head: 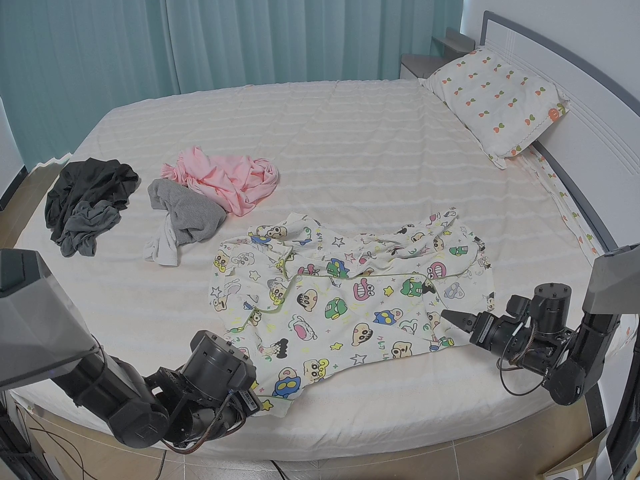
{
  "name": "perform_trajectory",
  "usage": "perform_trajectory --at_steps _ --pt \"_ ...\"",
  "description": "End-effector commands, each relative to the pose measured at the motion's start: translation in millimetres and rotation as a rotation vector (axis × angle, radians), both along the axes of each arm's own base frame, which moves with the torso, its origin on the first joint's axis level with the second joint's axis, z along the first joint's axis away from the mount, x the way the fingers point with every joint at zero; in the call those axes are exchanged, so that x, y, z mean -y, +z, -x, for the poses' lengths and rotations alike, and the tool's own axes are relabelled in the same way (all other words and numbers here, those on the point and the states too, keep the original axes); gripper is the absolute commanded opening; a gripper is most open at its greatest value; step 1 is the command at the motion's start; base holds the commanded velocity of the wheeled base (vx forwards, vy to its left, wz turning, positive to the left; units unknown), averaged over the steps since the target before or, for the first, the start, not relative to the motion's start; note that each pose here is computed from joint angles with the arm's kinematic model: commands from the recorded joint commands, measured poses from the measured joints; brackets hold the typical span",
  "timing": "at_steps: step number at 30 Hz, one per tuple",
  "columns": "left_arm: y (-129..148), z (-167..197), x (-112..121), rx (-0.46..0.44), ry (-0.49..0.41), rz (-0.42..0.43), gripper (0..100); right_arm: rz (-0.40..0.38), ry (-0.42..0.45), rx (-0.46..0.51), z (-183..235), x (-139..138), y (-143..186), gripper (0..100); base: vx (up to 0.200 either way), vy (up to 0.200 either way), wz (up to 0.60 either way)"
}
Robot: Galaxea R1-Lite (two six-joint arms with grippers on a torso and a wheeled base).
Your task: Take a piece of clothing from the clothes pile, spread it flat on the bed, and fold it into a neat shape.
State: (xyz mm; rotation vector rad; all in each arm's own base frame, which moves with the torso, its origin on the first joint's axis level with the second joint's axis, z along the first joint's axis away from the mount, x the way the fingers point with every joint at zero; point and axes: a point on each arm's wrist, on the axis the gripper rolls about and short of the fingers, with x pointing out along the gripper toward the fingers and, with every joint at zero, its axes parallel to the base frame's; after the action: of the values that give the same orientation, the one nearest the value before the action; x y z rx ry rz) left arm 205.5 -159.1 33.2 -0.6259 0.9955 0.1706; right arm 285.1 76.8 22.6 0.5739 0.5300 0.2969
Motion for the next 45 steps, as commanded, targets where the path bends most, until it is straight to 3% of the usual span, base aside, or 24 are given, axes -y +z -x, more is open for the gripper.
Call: perform_trajectory --at_steps 1,5,22,37,38,45 --pt "-17.3 -2.6 3.4 -0.021 -0.003 -0.017 0 0.094 0.082 0.004 -36.5 -3.7 -5.7 100 0.0 0.0 0.0" --pt "-19.2 -3.5 4.7 -0.005 -0.004 -0.004 0 0.115 0.174 -0.031 -53.7 1.1 -5.5 100 0.0 0.0 0.0" --pt "-19.6 -1.8 6.9 -0.004 -0.014 -0.003 0 0.032 0.217 -0.054 -94.1 42.4 -26.7 100 0.0 0.0 0.0" --pt "-19.5 -1.9 7.0 -0.002 -0.013 -0.003 0 -0.002 0.309 -0.093 -103.8 26.8 -26.8 100 0.0 0.0 0.0" --pt "-19.5 -1.9 7.0 -0.002 -0.013 -0.003 0 -0.003 0.309 -0.103 -104.8 26.7 -27.2 0 0.0 0.0 0.0" --pt "-19.5 -1.9 7.0 -0.001 -0.011 -0.003 0 0.001 0.297 -0.116 -108.0 32.5 -24.8 0 0.0 0.0 0.0"
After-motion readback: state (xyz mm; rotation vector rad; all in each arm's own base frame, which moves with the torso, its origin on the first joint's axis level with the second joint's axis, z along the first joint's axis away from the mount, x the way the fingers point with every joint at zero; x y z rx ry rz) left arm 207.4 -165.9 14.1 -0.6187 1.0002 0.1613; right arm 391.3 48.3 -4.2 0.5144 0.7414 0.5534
